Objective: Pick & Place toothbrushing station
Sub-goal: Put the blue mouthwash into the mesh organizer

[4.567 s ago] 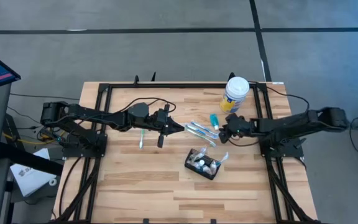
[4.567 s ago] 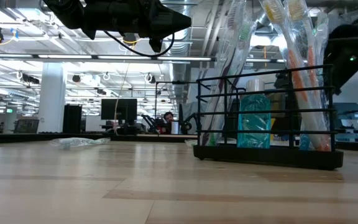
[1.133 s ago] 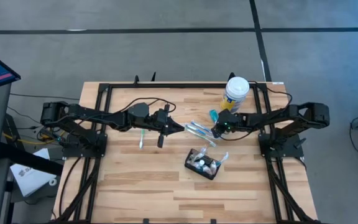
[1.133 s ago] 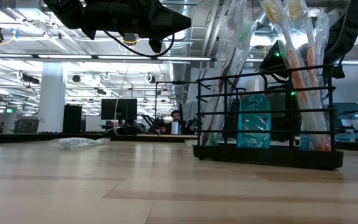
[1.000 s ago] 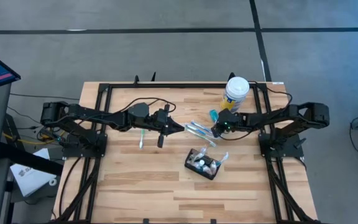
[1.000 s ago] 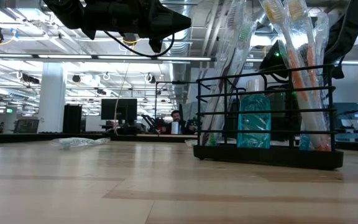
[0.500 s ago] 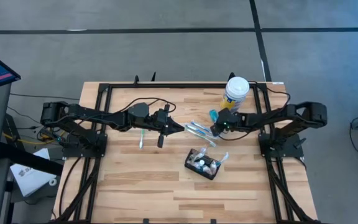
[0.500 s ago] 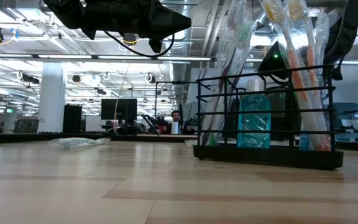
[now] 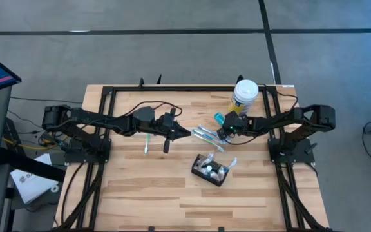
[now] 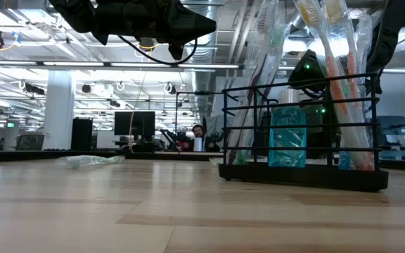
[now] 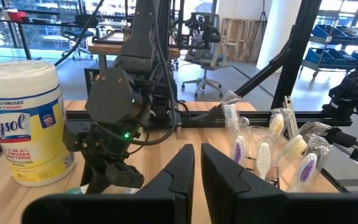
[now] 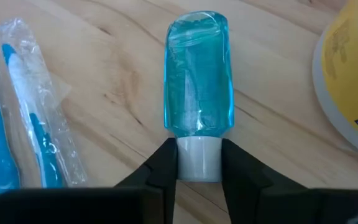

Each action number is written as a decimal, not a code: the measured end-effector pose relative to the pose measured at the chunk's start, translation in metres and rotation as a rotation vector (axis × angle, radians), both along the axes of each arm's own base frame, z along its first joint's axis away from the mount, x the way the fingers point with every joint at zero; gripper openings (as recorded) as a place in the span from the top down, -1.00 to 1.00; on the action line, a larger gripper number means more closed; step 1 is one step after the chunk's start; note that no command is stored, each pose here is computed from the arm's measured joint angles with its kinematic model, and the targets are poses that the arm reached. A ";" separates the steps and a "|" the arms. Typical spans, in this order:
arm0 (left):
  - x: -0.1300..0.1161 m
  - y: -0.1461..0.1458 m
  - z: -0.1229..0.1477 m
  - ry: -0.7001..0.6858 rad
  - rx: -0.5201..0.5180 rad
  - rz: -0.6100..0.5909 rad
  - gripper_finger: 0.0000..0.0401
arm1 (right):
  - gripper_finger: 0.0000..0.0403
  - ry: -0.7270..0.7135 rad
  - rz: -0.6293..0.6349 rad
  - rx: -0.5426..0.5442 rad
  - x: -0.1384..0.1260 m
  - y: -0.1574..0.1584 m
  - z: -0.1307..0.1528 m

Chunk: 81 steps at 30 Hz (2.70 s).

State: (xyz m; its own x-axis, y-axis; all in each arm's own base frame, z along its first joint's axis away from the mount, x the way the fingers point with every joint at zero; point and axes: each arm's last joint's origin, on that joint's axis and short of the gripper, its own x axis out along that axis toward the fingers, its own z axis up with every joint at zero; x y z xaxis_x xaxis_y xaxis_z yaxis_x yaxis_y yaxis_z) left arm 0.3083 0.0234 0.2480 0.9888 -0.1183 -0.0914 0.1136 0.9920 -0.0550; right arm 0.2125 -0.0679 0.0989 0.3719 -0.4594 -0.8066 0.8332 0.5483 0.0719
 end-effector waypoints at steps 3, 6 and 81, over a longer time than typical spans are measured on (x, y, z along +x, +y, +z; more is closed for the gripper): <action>0.000 0.000 0.000 0.000 0.000 0.000 0.89 | 0.58 0.018 0.033 -0.009 0.001 0.001 0.000; 0.000 0.000 0.000 0.000 0.000 0.000 0.89 | 0.58 0.056 0.068 -0.009 0.005 0.004 0.003; -0.008 0.034 0.000 0.092 -0.476 -0.131 0.62 | 0.58 0.544 0.987 -0.772 0.062 0.160 0.237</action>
